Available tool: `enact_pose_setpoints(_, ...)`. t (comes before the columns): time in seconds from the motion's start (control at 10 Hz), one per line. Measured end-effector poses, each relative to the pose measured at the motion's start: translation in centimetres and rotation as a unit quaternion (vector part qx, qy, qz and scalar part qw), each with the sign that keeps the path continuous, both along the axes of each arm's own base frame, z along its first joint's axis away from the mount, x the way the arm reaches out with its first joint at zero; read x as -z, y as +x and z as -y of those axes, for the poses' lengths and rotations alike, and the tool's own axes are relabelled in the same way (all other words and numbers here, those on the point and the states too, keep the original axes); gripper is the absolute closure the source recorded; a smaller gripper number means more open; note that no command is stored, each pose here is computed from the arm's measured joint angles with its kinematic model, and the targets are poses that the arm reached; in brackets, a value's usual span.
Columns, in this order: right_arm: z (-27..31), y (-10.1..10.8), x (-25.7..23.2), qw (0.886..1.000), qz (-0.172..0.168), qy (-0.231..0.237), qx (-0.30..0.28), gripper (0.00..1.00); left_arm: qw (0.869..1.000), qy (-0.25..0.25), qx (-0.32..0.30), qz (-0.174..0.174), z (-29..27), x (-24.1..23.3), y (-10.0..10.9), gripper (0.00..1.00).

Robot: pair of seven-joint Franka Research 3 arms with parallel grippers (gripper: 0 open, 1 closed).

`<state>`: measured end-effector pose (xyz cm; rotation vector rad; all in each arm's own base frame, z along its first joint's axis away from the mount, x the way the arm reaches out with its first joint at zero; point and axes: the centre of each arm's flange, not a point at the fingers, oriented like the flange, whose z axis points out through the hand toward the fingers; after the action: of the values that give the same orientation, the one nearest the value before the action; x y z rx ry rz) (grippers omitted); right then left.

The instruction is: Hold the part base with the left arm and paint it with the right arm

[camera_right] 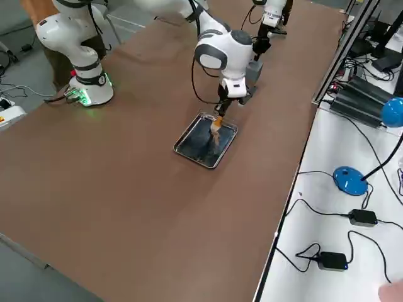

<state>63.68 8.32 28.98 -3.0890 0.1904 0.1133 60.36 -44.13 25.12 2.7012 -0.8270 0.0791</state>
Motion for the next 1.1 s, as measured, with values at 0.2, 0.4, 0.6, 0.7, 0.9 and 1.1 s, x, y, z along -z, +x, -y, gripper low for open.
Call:
enact_pose_setpoints(0.2,-2.8,-0.4,-0.7,0.999,-0.006,0.036,0.005,0.96,1.0,0.0,0.0,0.0,0.0,0.0,0.0,0.94)
enact_pose_setpoints(0.4,-2.6,-0.6,-0.6,0.999,-0.008,0.042,-0.006,0.96,1.0,0.0,0.0,0.0,0.0,0.0,0.0,0.94)
enact_pose_setpoints(0.6,1.7,-0.5,0.6,0.999,-0.012,0.039,-0.03,0.96,1.0,0.0,0.0,0.0,0.0,0.0,0.0,0.94)
enact_pose_setpoints(0.7,4.3,-0.4,1.0,0.999,-0.012,0.035,-0.039,0.96,1.0,0.0,0.0,0.0,0.0,0.0,0.0,0.94)
enact_pose_setpoints(0.9,6.8,-0.4,1.4,0.998,-0.015,0.046,-0.038,0.96,1.0,0.0,0.0,0.0,0.0,0.0,0.0,0.94)
enact_pose_setpoints(1.1,8.0,-0.3,1.5,0.997,-0.006,0.052,-0.049,0.96,1.0,0.0,0.0,0.0,0.0,0.0,0.0,0.94)
